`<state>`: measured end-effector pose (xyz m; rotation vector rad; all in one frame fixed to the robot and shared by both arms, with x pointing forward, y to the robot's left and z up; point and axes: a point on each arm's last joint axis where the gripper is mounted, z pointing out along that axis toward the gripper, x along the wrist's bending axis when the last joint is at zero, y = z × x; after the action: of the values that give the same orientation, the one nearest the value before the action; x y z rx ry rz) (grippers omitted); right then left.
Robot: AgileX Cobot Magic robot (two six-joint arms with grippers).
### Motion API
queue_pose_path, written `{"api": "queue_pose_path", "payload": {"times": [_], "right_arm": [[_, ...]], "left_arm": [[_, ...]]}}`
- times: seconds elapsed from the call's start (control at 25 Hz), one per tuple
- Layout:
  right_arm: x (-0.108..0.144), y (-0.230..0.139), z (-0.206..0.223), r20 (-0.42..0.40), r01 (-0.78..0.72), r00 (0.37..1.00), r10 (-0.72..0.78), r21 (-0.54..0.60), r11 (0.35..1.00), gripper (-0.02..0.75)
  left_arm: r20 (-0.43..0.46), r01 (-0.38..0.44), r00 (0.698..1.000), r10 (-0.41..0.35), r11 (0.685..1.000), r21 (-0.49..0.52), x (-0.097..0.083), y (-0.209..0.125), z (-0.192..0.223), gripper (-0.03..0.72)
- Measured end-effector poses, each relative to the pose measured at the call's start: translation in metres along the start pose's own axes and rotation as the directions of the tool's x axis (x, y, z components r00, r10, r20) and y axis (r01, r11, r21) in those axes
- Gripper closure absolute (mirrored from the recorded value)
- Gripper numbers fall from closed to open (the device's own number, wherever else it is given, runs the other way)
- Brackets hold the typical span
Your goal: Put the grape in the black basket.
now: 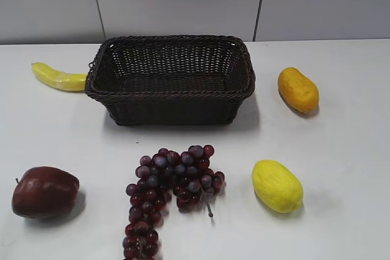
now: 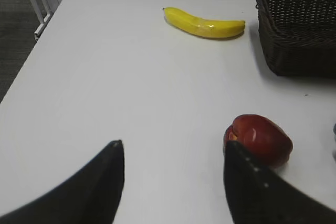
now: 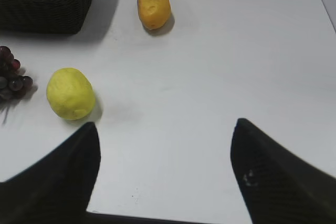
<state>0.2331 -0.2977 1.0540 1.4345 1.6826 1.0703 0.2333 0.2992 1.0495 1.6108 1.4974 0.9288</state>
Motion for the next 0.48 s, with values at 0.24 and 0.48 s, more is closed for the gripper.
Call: {"api": "queue_pose_path", "payload": {"times": [0.24, 0.48], "right_arm": [[0.0, 0.0, 0.0, -0.001, 0.0, 1.0, 0.0, 0.0, 1.0, 0.153], [0.0, 0.0, 0.0, 0.0, 0.0, 1.0, 0.0, 0.0, 1.0, 0.153]], "left_arm": [[-0.001, -0.005, 1.0, 0.005, 1.0, -0.022, 0.0, 0.003, -0.002, 0.135], [0.039, -0.029, 0.999, 0.027, 0.997, 0.064, -0.002, 0.019, 0.009, 0.135]]}}
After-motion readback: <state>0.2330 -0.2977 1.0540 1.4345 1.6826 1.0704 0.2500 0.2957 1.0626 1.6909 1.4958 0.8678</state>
